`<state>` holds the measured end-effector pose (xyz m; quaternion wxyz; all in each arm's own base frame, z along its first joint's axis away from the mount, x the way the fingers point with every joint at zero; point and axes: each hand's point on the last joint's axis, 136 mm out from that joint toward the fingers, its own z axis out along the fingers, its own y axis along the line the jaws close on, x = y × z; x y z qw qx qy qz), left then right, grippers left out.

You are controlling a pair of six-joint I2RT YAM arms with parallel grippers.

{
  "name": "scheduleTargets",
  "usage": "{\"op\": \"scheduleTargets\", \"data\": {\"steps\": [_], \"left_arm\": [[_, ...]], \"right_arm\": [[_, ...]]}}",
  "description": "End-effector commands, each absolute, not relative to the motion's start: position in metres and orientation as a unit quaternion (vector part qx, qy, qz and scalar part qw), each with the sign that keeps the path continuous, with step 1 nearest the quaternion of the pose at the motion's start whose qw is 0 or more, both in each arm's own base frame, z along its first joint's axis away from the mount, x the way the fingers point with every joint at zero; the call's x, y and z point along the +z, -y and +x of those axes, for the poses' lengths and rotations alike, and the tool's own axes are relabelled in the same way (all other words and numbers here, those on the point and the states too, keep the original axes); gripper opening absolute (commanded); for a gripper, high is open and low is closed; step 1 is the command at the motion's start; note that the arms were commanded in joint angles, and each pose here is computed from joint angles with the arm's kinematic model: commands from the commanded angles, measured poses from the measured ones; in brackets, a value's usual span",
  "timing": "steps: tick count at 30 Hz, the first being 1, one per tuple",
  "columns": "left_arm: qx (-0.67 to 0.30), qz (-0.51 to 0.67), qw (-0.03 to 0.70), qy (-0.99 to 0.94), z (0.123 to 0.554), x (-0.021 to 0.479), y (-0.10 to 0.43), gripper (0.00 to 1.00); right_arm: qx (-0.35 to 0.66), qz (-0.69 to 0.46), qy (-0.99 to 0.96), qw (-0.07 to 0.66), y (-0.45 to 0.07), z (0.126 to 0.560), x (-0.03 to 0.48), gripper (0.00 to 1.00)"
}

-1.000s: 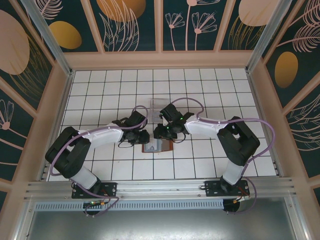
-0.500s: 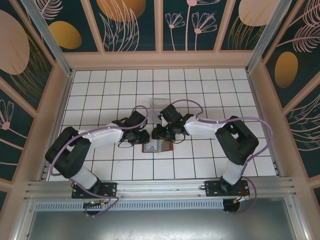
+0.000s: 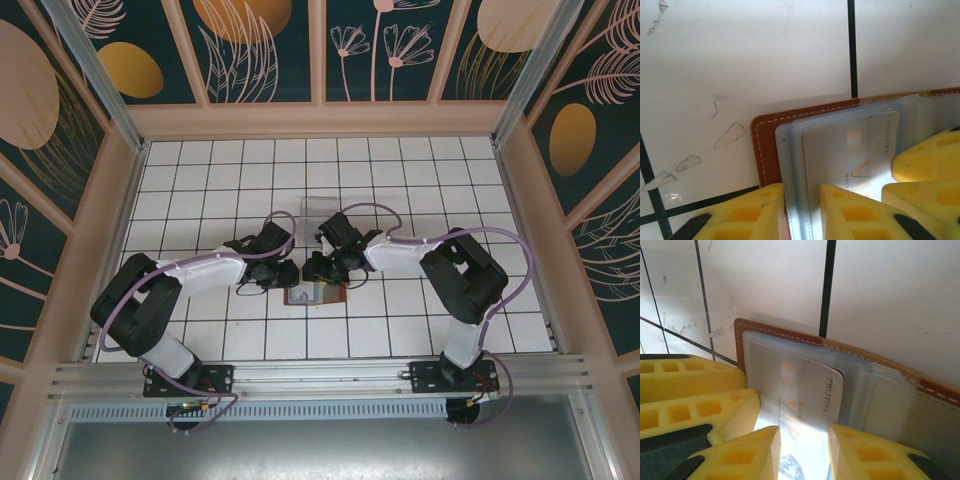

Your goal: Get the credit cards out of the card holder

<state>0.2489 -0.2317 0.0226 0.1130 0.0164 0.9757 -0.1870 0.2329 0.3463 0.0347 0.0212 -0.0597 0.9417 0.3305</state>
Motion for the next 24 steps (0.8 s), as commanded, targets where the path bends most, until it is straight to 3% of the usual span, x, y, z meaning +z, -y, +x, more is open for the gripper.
{"op": "scheduleTargets", "data": {"steps": [1, 24], "left_arm": [[-0.177, 0.020, 0.103, -0.979, 0.241, 0.016, 0.226, 0.27], [-0.181, 0.021, 0.100, -0.978, 0.240, 0.014, 0.227, 0.26]], "right_arm": [[0.334, -0.054, -0.941, 0.006, -0.349, 0.228, 0.026, 0.32], [0.374, -0.054, -0.926, -0.008, -0.365, 0.220, 0.027, 0.29]]}}
